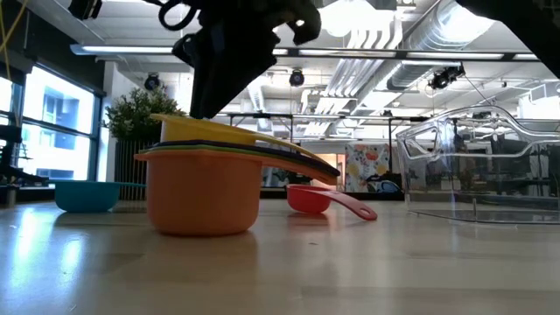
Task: Nest measuring cups in basket
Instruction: Stack the yellow measuring cup on top of the purple measuring cup, then stack the light blue measuring cup on top of the yellow measuring cup
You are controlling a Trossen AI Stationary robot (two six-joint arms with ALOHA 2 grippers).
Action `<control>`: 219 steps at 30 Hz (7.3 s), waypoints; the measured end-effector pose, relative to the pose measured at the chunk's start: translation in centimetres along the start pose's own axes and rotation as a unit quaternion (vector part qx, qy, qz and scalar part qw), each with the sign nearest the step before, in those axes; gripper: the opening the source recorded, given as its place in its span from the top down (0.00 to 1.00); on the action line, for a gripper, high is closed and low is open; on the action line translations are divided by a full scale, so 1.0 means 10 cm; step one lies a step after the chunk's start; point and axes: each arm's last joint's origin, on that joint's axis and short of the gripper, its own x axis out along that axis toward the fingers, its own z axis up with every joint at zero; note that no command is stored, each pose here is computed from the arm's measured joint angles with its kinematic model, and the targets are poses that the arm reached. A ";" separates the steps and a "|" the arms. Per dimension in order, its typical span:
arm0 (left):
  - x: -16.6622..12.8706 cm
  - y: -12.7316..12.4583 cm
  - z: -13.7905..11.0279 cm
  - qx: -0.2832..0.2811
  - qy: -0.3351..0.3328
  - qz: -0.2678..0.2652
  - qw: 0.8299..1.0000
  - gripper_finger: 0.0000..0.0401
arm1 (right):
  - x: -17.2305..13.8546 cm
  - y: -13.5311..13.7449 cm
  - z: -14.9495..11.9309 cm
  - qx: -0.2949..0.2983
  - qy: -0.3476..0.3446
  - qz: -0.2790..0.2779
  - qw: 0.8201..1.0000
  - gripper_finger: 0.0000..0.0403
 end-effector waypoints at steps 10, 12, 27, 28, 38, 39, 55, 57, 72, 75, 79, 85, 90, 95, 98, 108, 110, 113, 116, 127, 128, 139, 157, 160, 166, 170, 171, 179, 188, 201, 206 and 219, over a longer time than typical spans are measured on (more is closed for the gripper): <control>0.00 0.00 0.00 0.000 0.000 0.000 1.000 0.71 | 0.07 0.00 -0.02 0.003 0.015 -0.002 1.000 0.81; 0.00 0.00 0.00 0.000 0.000 0.000 1.000 0.71 | 0.07 0.00 -0.02 0.004 0.015 -0.002 1.000 0.81; 0.00 0.02 -0.02 0.105 0.026 0.001 0.994 0.71 | -0.36 0.04 -0.07 0.165 0.054 -0.055 0.983 0.82; 0.00 0.03 -0.02 0.118 0.033 0.003 0.992 0.71 | -0.40 0.04 -0.07 0.181 0.051 -0.060 0.980 0.82; -0.03 0.24 -0.09 0.207 0.144 0.061 0.966 0.71 | -0.88 0.09 -0.08 0.378 0.011 -0.129 0.917 0.82; -0.03 0.25 -0.09 0.212 0.150 0.067 0.963 0.71 | -0.92 0.10 -0.07 0.397 0.005 -0.134 0.908 0.82; -0.08 0.55 -0.10 0.278 0.218 0.177 0.918 0.71 | -1.75 0.41 -0.05 0.560 -0.121 -0.224 0.789 0.82; -0.04 0.62 -0.13 0.278 0.228 0.193 0.913 0.71 | -1.85 0.45 -0.05 0.567 -0.139 -0.237 0.776 0.82; 0.31 1.11 -0.40 0.220 0.271 0.251 0.903 0.71 | -2.12 0.53 -0.09 0.569 -0.179 -0.251 0.762 0.82; 0.37 1.17 -0.41 0.201 0.273 0.254 0.906 0.71 | -2.12 0.53 -0.10 0.567 -0.173 -0.251 0.765 0.82; 0.43 1.24 -0.42 0.174 0.285 0.258 0.906 0.71 | -2.12 0.54 -0.10 0.553 -0.166 -0.243 0.779 0.82; 0.52 1.28 -0.46 0.150 0.297 0.258 0.907 0.71 | -2.11 0.54 -0.10 0.543 -0.159 -0.234 0.791 0.82; 0.66 1.27 -0.55 0.154 0.308 0.241 0.908 0.71 | -2.11 0.55 -0.11 0.532 -0.148 -0.237 0.799 0.82; 0.75 1.30 -0.62 0.161 0.316 0.265 0.897 0.71 | -2.10 0.56 -0.13 0.531 -0.139 -0.237 0.801 0.82; 0.79 1.33 -0.67 0.163 0.328 0.279 0.888 0.71 | -2.10 0.57 -0.14 0.531 -0.130 -0.229 0.805 0.82; 0.92 1.35 -0.77 0.165 0.340 0.287 0.880 0.71 | -2.09 0.58 -0.16 0.525 -0.117 -0.226 0.812 0.82; 0.95 1.34 -0.79 0.167 0.346 0.282 0.879 0.71 | -2.09 0.58 -0.16 0.523 -0.116 -0.224 0.814 0.82; 0.98 1.36 -0.82 0.170 0.349 0.290 0.874 0.71 | -2.09 0.58 -0.16 0.522 -0.115 -0.221 0.816 0.82; 1.00 1.38 -0.85 0.174 0.352 0.299 0.870 0.71 | -2.09 0.58 -0.16 0.522 -0.115 -0.221 0.816 0.82; 1.04 1.42 -0.90 0.209 0.371 0.302 0.853 0.84 | -2.09 0.58 -0.16 0.521 -0.115 -0.222 0.816 0.82; 1.05 1.43 -0.90 0.214 0.373 0.303 0.850 0.87 | -2.09 0.58 -0.16 0.522 -0.115 -0.222 0.816 0.82; 1.10 1.34 -0.92 0.238 0.387 0.258 0.853 0.99 | -2.09 0.58 -0.16 0.526 -0.116 -0.222 0.813 0.82; 1.08 0.22 -0.80 0.347 0.350 0.002 0.870 0.99 | -2.18 0.45 -0.12 0.568 -0.204 -0.374 0.704 0.82; 1.06 0.13 -0.80 0.356 0.341 -0.025 0.869 0.99 | -2.23 0.41 -0.08 0.554 -0.233 -0.417 0.682 0.82; 1.05 0.02 -0.80 0.355 0.329 -0.060 0.873 0.99 | -2.43 0.37 -0.04 0.533 -0.283 -0.445 0.662 0.82; 1.08 -0.08 -0.80 0.351 0.337 -0.080 0.870 0.99 | -2.51 0.35 -0.05 0.534 -0.303 -0.436 0.658 0.82; 1.10 -0.12 -0.81 0.354 0.336 -0.084 0.869 0.99 | -2.54 0.35 -0.05 0.534 -0.306 -0.432 0.659 0.82; 1.27 -0.29 -0.93 0.387 0.365 -0.052 0.845 0.98 | -2.62 0.36 -0.08 0.538 -0.320 -0.426 0.653 0.82; 1.43 -0.19 -1.33 0.401 0.412 -0.038 0.817 0.98 | -2.63 0.37 -0.08 0.538 -0.320 -0.416 0.660 0.82; 1.65 -0.01 -1.71 0.405 0.443 -0.006 0.800 0.98 | -2.62 0.38 -0.08 0.537 -0.318 -0.407 0.667 0.82; 1.66 0.01 -1.71 0.406 0.443 -0.002 0.799 0.98 | -2.61 0.38 -0.08 0.547 -0.320 -0.390 0.668 0.82; 1.64 0.08 -1.69 0.414 0.450 0.040 0.790 0.98 | -2.60 0.39 -0.09 0.547 -0.315 -0.387 0.672 0.82</control>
